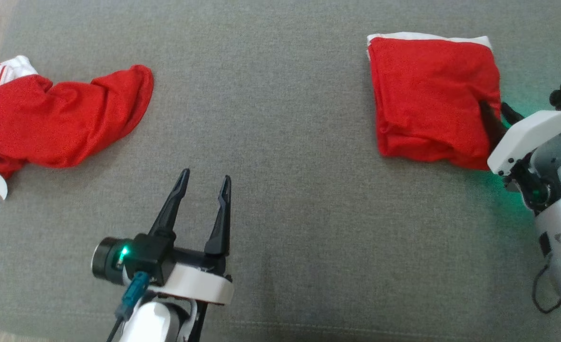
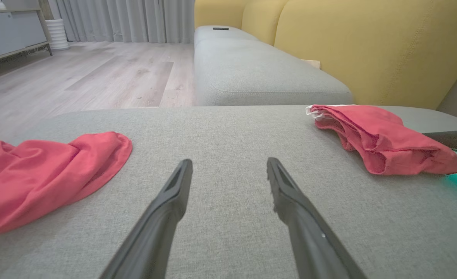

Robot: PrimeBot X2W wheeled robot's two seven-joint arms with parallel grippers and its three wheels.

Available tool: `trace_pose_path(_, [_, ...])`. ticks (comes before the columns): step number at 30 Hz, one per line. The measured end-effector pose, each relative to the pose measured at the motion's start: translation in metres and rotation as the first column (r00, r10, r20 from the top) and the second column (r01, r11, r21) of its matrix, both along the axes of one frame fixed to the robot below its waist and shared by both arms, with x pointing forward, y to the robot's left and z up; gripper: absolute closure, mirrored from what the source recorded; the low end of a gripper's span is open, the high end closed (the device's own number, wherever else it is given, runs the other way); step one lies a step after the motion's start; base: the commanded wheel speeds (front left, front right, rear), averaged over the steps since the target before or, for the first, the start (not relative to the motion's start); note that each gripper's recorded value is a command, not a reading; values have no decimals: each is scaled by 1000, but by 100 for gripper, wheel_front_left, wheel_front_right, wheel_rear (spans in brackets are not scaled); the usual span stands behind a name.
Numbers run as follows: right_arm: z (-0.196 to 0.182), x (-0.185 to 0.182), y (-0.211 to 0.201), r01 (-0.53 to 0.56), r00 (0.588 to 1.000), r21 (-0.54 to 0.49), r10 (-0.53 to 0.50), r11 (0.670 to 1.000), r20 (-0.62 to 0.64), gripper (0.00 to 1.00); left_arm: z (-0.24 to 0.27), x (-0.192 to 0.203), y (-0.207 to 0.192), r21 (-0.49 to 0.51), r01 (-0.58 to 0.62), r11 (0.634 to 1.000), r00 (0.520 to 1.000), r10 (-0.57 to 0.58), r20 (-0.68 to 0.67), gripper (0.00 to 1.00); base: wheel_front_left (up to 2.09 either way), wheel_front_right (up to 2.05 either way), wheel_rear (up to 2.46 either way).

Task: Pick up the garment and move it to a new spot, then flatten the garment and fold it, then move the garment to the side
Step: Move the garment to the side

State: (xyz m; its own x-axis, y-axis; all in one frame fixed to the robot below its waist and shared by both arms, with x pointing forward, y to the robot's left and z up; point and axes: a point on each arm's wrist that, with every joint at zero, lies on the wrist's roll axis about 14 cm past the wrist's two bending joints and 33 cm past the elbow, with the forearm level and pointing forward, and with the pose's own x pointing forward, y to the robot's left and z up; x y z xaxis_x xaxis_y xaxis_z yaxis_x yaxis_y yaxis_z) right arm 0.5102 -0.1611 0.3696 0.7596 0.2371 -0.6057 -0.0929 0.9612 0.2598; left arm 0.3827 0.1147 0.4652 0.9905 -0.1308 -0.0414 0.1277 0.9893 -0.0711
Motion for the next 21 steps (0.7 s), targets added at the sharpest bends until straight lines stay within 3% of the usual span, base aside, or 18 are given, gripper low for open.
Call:
trace_pose_path(1, [-2, 1, 0, -11, 1000, -7, 11, 1000, -3, 100, 0, 1, 0, 0, 1, 1000, 1000, -1, 0, 0, 0, 0, 0])
trace_pose_path(12, [20, 18, -68, 28, 995, -160, -12, 987, 96, 100, 14, 36, -39, -34, 119, 992, 990, -116, 76, 0, 0, 0, 0])
trace_pose_path(21, [49, 25, -172, 178, 973, -306, -121, 935, 194, 100, 21, 87, -104, -57, 320, 946, 936, -306, 177, 0, 0, 0, 0])
